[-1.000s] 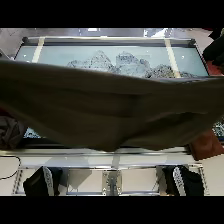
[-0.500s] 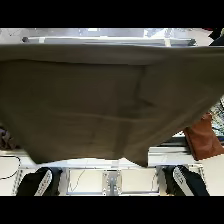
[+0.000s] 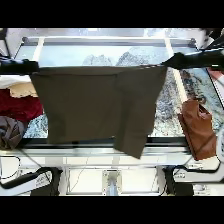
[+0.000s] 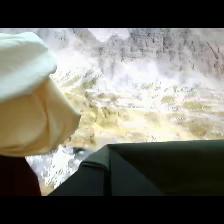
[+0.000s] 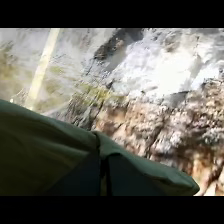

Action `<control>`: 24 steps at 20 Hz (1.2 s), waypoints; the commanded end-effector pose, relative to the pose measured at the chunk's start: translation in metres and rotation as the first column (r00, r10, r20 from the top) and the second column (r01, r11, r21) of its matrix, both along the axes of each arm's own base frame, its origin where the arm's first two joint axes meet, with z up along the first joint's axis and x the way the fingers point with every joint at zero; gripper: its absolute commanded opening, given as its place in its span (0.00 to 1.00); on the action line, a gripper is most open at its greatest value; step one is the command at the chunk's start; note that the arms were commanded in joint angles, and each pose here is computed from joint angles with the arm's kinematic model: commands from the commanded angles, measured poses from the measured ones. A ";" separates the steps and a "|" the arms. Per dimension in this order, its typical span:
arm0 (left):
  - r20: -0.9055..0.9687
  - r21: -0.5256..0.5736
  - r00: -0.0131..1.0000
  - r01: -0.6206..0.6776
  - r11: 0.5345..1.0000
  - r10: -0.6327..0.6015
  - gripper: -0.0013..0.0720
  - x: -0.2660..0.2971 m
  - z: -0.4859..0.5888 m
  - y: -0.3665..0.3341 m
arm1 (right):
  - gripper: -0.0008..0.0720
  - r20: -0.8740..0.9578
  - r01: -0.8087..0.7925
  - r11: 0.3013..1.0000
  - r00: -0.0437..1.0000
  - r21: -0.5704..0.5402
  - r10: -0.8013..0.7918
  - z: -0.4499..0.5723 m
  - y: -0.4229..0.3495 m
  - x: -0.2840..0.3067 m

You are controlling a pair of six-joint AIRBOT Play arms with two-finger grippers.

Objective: Fold the shirts.

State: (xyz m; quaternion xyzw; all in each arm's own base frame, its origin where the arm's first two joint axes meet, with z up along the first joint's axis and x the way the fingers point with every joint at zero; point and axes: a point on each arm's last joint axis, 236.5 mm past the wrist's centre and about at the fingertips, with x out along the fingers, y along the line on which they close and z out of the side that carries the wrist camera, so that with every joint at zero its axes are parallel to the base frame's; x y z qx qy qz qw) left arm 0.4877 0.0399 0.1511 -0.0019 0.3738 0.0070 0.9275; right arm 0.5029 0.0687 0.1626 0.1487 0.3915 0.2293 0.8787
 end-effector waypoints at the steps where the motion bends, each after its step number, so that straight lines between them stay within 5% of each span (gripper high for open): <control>1: 0.026 -0.014 1.000 -0.011 1.000 0.012 0.03 0.059 -0.063 -0.006 | 0.03 0.080 0.192 0.981 0.978 0.013 -0.192 -0.064 -0.007 0.090; 6: -0.130 -0.025 0.991 -0.004 1.000 0.001 0.03 0.064 -0.146 -0.011 | 0.03 0.048 0.215 0.977 0.976 -0.014 -0.214 -0.103 -0.015 0.107; 12: -0.250 -0.023 0.968 0.029 0.999 -0.034 0.03 0.048 -0.178 -0.025 | 0.03 -0.217 0.039 0.974 0.972 -0.224 -0.088 -0.179 -0.024 0.045; 24: -0.406 0.001 0.913 0.048 0.999 -0.044 0.03 0.021 -0.217 -0.025 | 0.03 -0.454 -0.075 0.976 0.891 -0.202 -0.026 -0.258 0.004 -0.025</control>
